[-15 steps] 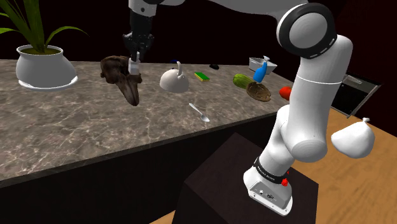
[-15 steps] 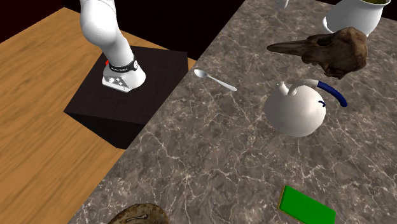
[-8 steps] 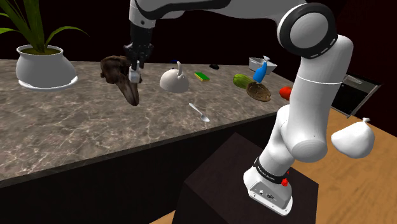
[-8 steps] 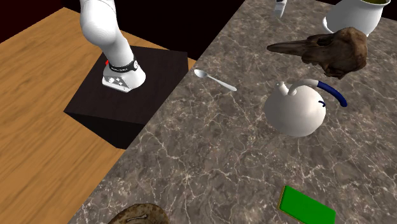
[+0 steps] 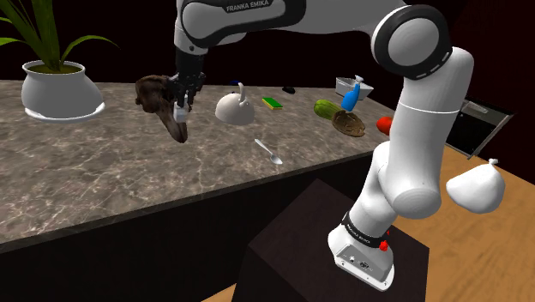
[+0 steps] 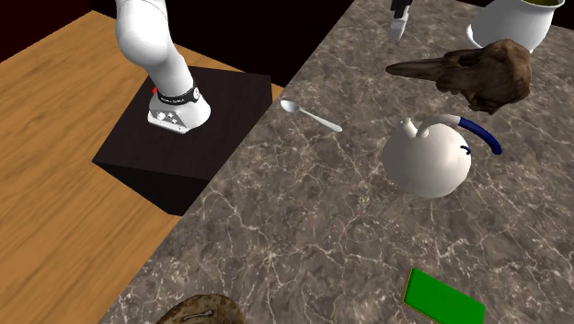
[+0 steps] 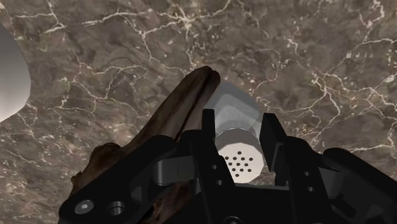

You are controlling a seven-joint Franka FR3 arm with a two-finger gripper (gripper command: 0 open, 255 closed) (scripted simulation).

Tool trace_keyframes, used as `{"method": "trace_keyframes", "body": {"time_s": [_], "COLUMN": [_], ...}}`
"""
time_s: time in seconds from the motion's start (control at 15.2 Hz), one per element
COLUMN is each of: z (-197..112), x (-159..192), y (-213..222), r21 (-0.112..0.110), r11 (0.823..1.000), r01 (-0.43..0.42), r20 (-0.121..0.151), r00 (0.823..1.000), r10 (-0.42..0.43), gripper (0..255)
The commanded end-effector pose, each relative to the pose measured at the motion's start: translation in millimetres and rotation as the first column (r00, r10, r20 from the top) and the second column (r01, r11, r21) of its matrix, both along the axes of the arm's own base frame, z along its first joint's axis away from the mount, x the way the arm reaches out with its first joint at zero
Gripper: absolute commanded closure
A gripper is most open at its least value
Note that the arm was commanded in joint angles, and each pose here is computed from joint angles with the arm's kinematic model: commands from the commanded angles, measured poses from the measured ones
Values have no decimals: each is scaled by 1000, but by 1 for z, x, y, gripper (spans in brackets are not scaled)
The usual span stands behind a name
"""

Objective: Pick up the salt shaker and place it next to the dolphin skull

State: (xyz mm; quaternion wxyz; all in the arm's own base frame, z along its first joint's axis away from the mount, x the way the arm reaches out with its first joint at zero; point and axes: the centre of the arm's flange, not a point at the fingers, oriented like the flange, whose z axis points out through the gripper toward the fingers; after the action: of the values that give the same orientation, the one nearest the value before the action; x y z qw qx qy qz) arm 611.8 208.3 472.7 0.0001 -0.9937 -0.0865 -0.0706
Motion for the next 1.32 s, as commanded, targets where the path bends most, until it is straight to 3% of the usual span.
{"method": "trace_keyframes", "body": {"time_s": [0.0, 1.12, 1.25], "z": [-12, -102, -102], "x": [-1, -1, -1], "y": [0, 0, 0], "r21": [0, 0, 0], "r11": [1000, 1000, 1000], "r01": [0, 0, 0], "r20": [0, 0, 0], "r00": [1000, 1000, 1000], "r10": [0, 0, 0], "gripper": [255, 255, 255]}}
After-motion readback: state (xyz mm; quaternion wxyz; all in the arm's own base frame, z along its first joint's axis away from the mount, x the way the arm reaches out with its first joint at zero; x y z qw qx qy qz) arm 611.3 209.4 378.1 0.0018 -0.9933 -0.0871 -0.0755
